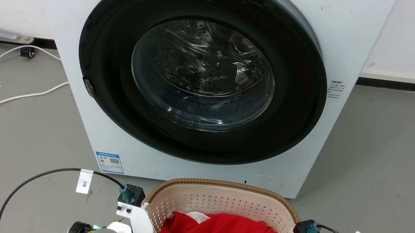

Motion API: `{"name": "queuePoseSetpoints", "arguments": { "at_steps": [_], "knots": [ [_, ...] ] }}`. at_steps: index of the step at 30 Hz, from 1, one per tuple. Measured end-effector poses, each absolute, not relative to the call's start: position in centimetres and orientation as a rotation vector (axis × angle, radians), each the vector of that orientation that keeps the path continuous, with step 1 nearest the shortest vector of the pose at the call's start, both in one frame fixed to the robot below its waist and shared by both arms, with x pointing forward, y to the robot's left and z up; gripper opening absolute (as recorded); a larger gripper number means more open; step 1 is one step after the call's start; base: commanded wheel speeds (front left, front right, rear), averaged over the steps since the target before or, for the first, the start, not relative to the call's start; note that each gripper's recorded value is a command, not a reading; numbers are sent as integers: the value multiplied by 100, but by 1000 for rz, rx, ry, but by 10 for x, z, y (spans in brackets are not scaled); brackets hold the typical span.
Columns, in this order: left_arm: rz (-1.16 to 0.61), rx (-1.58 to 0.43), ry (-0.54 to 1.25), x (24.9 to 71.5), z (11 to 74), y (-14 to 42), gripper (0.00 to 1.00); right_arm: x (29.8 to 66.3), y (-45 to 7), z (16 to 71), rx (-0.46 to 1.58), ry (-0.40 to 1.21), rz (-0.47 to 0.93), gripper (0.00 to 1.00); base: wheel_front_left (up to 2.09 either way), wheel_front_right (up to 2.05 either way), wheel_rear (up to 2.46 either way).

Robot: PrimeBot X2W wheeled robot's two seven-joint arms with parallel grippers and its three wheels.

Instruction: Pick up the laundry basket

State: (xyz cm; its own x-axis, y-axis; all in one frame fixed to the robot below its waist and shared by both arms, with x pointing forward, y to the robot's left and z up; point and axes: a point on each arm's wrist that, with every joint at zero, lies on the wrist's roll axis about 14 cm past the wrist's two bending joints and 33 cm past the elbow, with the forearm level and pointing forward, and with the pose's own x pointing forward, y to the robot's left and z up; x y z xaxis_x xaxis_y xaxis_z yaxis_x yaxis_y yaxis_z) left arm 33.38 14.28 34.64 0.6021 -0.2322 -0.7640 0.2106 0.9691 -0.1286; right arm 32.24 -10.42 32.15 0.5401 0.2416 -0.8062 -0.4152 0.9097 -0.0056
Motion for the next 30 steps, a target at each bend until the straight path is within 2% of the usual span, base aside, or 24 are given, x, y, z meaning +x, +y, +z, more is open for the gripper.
{"name": "queuePoseSetpoints", "arguments": {
  "at_steps": [30],
  "knots": [
    [-264, -22, 905, 330, 343, 143, 0, 318, -104, 319, -194, 934, 392, 0, 0, 0, 0]
  ]
}}
